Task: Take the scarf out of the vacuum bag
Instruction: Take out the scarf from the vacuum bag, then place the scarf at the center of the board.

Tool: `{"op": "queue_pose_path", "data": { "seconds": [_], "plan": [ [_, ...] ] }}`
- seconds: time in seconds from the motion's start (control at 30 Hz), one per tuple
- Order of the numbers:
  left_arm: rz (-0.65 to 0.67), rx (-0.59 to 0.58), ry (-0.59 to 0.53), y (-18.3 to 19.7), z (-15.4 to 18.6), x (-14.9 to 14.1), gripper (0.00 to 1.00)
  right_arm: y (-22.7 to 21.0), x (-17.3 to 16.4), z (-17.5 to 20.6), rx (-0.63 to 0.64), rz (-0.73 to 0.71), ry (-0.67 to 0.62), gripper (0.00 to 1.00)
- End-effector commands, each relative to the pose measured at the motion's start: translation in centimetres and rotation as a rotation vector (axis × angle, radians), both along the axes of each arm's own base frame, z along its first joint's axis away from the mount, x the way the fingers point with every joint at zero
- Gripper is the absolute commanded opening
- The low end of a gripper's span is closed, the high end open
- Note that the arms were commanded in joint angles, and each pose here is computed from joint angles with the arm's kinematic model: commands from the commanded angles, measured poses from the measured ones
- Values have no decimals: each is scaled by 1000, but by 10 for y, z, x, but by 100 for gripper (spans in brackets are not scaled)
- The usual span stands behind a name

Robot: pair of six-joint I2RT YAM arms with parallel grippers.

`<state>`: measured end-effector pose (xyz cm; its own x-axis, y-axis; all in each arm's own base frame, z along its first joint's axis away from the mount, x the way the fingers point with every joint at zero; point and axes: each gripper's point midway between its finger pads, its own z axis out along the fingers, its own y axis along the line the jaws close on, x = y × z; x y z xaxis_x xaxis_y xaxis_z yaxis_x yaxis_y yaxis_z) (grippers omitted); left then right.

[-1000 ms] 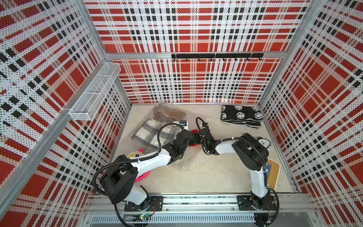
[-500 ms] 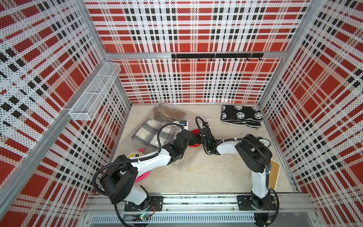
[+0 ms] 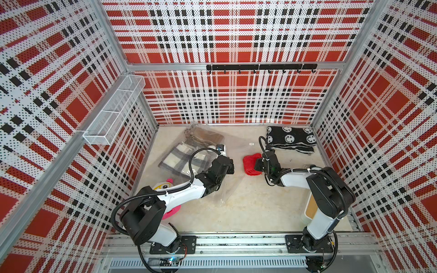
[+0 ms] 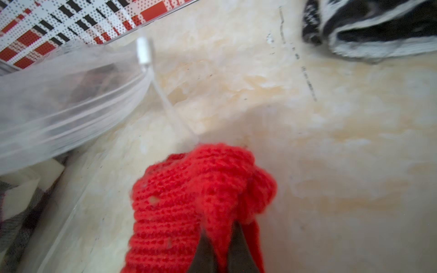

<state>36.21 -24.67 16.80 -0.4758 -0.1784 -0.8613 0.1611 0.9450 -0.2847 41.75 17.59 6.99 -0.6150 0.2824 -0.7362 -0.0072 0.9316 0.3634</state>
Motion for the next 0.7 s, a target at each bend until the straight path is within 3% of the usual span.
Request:
{"op": "queue_pose_path", "data": {
  "seconds": [0.0,0.37,0.67],
  "plan": [
    [35,-19,-22,10,9,3,0,-20,4,10,4,-12,-16,0],
    [55,-52,-44,20,18,2,0,-71,45,16,-18,-146,-9,0],
    [53,-73,-56,21,25,-1,0,-52,83,19,-26,-66,-50,0]
  ]
}}
